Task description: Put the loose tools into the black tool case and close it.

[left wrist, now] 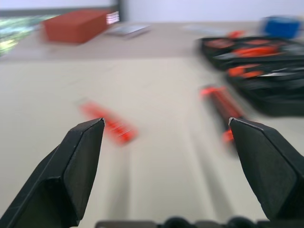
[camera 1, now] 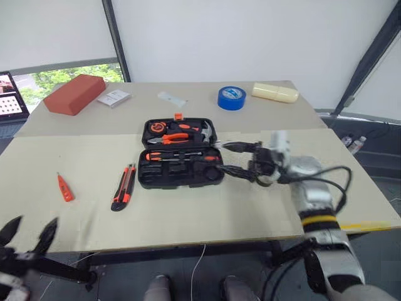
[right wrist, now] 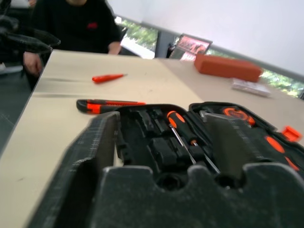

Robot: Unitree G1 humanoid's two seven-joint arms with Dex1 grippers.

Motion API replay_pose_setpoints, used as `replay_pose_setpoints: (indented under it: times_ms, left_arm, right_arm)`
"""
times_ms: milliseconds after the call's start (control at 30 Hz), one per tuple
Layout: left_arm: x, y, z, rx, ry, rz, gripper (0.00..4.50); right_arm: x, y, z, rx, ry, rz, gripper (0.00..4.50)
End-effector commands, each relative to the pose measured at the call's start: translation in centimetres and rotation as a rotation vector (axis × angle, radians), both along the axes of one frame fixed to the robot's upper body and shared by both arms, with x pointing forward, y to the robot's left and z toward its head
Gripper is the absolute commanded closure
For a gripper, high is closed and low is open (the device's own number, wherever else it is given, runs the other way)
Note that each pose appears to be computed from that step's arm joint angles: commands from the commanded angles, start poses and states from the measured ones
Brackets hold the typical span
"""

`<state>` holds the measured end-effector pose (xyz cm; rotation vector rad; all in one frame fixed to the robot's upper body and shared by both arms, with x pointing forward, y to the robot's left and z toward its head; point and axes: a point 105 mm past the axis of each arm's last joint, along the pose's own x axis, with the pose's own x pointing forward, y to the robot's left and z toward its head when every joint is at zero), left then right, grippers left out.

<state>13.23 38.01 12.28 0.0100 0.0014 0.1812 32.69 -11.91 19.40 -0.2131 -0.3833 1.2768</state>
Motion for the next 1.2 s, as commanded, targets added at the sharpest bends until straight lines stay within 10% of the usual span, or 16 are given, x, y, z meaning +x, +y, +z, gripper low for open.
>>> replay_pose_setpoints:
  times_ms: [33, 200, 633, 1033, 1200]
  left_arm:
    - [-3.1, 2.6, -0.5, -0.049, 0.057, 0.194, 0.00]
    - [-2.9, 2.4, -0.6, -0.106, 0.092, 0.241, 0.00]
    - [11.7, -0.6, 2.3, -0.321, 0.180, 0.338, 0.00]
    - [17.6, -0.9, -0.4, -0.302, 0.299, 0.465, 0.00]
    - [17.9, -1.8, -2.1, -0.313, 0.360, 0.433, 1.36]
  right_arm:
    - [-2.2, -1.9, 0.3, -0.004, -0.025, -0.011, 0.03]
    - [-2.4, -3.7, -1.0, -0.040, -0.019, -0.092, 0.03]
    - [-2.1, -0.5, 2.9, -0.002, -0.089, 0.028, 0.03]
    - [-2.7, 0.9, 3.2, 0.028, -0.068, 0.071, 0.03]
    - [-3.0, 1.1, 3.1, 0.031, -0.054, 0.066, 0.00]
